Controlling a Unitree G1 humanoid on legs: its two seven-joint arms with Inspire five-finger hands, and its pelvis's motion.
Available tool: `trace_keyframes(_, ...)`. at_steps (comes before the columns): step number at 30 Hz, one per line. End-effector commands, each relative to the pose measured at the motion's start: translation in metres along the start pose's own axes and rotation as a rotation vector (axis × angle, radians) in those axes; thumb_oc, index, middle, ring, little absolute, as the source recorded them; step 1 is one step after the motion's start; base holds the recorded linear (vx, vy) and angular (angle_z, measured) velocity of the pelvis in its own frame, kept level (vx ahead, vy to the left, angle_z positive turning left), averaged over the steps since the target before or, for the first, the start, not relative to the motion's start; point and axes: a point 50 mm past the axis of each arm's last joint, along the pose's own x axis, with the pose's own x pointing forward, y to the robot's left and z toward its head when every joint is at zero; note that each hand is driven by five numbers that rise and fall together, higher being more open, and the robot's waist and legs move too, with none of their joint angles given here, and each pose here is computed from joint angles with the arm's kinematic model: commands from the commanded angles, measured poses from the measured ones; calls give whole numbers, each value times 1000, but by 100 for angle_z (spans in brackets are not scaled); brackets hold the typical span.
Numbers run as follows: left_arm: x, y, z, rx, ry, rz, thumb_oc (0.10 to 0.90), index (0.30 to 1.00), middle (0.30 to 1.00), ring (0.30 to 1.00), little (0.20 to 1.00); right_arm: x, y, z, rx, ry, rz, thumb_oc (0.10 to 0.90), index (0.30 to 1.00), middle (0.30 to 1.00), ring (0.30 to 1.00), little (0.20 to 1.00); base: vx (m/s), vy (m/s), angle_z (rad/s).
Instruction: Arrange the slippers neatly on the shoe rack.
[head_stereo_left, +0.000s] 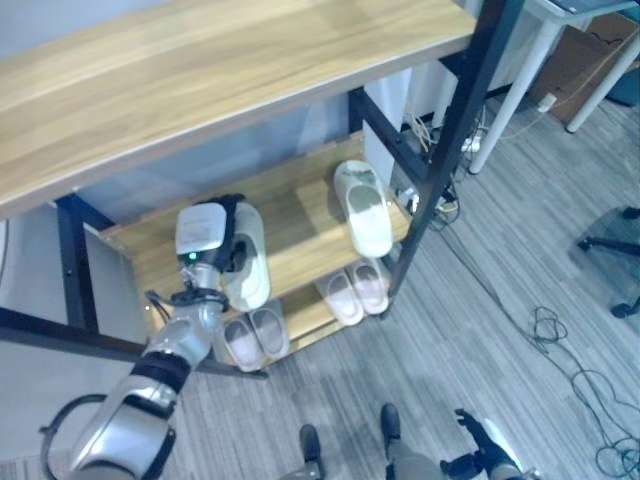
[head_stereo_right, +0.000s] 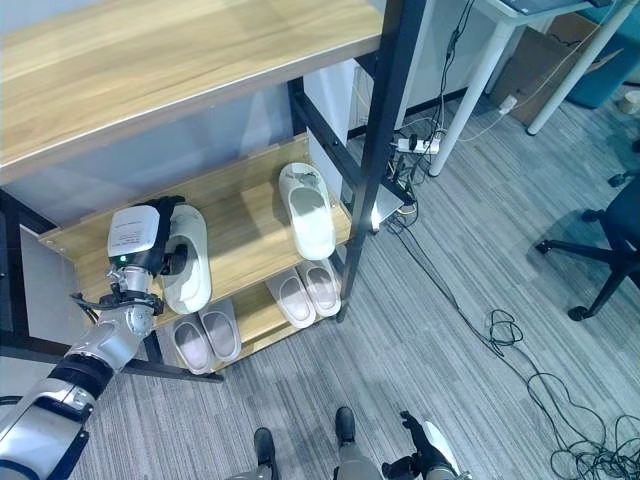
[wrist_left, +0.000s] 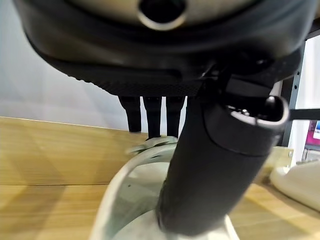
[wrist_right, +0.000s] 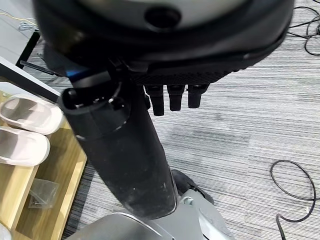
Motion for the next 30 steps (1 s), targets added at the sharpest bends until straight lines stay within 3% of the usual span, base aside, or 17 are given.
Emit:
trace_keyframes(1, 35, 34, 12, -84, 23, 160, 400, 300, 300, 300, 300, -2, -17, 2, -16, -51, -57, 800, 900, 900, 900, 900, -1, -25, -4)
trace_keyframes(8, 37, 28, 38, -144, -55, 153, 400, 300, 300, 300, 300, -2, -17, 6, -12, -70, -54, 800, 900, 900, 900, 900, 0, 0, 0)
trace_keyframes(15, 52, 41, 76, -108, -160, 197, 400, 300, 300, 300, 300, 7, -21, 19, -36, -100, -82, 800, 900, 900, 900, 900, -3, -23, -5)
trace_keyframes(19, 84, 68, 93, 2, -143, 249, 400, 300, 300, 300, 300, 6, -29, 19, -60, -116, -103, 800, 900, 900, 900, 900, 7, -22, -3)
trace_keyframes(30, 107, 106, 107, 75, -136, 316, 400, 300, 300, 300, 300, 12, -32, 27, -45, -137, -114, 800, 900, 900, 900, 900, 16, -13, -5)
